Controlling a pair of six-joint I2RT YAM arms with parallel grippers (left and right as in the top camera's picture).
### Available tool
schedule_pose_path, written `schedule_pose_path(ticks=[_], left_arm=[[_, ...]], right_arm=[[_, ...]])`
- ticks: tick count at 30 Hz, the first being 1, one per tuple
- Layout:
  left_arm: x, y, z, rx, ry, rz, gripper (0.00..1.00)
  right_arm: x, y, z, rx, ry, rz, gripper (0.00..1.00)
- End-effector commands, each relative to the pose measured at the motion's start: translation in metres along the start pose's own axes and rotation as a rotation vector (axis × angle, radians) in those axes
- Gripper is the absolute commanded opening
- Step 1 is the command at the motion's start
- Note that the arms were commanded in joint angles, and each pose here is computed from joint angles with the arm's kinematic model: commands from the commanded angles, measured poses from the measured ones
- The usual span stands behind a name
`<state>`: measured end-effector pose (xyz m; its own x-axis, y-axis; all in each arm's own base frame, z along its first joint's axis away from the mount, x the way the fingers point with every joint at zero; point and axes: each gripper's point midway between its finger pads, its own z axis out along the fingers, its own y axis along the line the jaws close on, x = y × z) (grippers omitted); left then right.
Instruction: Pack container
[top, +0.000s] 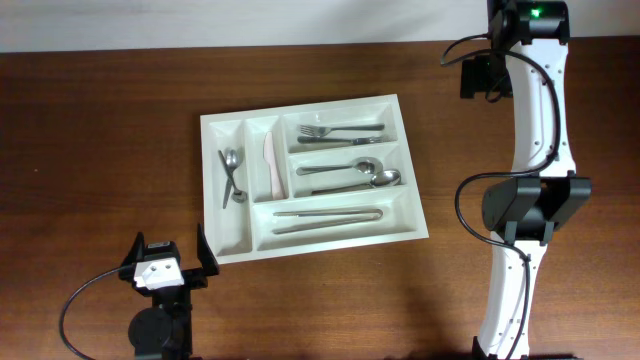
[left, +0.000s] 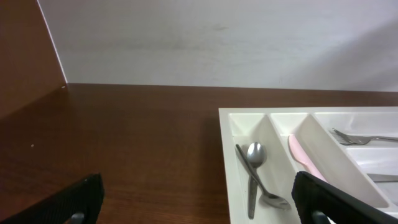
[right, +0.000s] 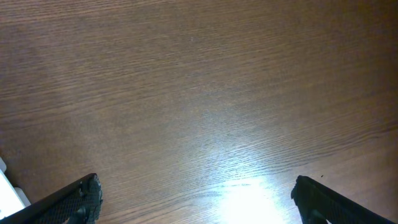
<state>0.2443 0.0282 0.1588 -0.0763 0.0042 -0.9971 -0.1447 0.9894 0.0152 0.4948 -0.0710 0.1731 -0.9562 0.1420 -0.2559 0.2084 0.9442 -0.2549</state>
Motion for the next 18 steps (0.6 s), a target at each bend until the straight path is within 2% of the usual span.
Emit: schedule_pose_path(ticks=[1,14,18], left_arm=[[0.001,0.0,0.0,0.005,-0.003,0.011,0.99],[0.001,0.0,0.0,0.005,-0.003,0.011,0.99],[0.001,0.0,0.0,0.005,-0.003,0.011,0.99]], right_arm=[[-0.005,-0.007,-0.017,0.017,-0.045,0.023,0.99],[-0.005,-0.007,-0.017,0.017,-0.045,0.023,0.99],[0.017,-0.004,-0.017,0.001,0.042,-0.001,0.99]])
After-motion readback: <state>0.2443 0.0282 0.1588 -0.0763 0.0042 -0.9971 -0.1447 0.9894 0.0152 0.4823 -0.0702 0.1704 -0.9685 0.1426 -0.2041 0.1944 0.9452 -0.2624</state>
